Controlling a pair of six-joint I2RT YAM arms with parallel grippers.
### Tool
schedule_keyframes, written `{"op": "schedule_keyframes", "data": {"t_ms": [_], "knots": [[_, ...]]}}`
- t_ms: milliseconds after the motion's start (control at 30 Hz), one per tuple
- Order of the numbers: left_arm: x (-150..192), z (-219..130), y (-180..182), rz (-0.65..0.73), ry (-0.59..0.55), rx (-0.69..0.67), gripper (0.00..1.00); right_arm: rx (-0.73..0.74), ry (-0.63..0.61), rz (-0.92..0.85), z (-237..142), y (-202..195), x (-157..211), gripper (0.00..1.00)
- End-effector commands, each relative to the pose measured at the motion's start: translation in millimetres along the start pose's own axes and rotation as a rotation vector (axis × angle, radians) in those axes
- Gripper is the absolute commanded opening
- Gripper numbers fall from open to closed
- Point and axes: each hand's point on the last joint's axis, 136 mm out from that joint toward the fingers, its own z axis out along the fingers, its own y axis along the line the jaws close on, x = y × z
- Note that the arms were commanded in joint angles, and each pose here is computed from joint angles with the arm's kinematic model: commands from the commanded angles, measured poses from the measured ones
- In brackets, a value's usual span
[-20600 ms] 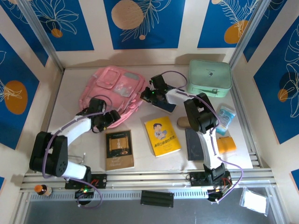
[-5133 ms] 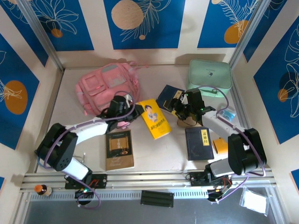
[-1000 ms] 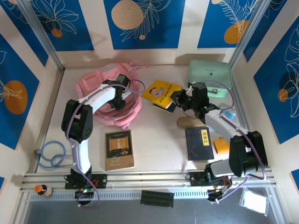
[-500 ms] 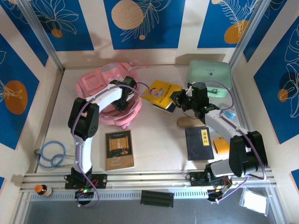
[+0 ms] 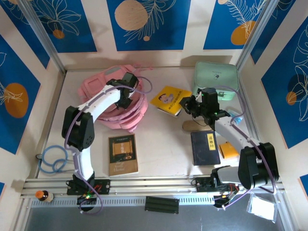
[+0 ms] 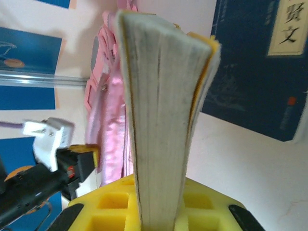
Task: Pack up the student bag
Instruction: Open the student bag at the center of the table, then place the book in the student bag.
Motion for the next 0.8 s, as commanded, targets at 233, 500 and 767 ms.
{"op": "schedule_keyframes", "data": {"t_ms": [233,500,767], "knots": [[-43,-105,30,-0.146,-0.334,0.051,0.00,-0.146,-0.006,-0.088,-20,29,1,0.00],[-58,-133,24,-0.201,-0.440,0.129,0.00,-0.244,0.032,-0.096,-12,47,30,0.00],[-75,-145,14,-0.266,-0.512,0.211,0.00,-0.267,0.079,-0.085,9,60,56,0.00]]}}
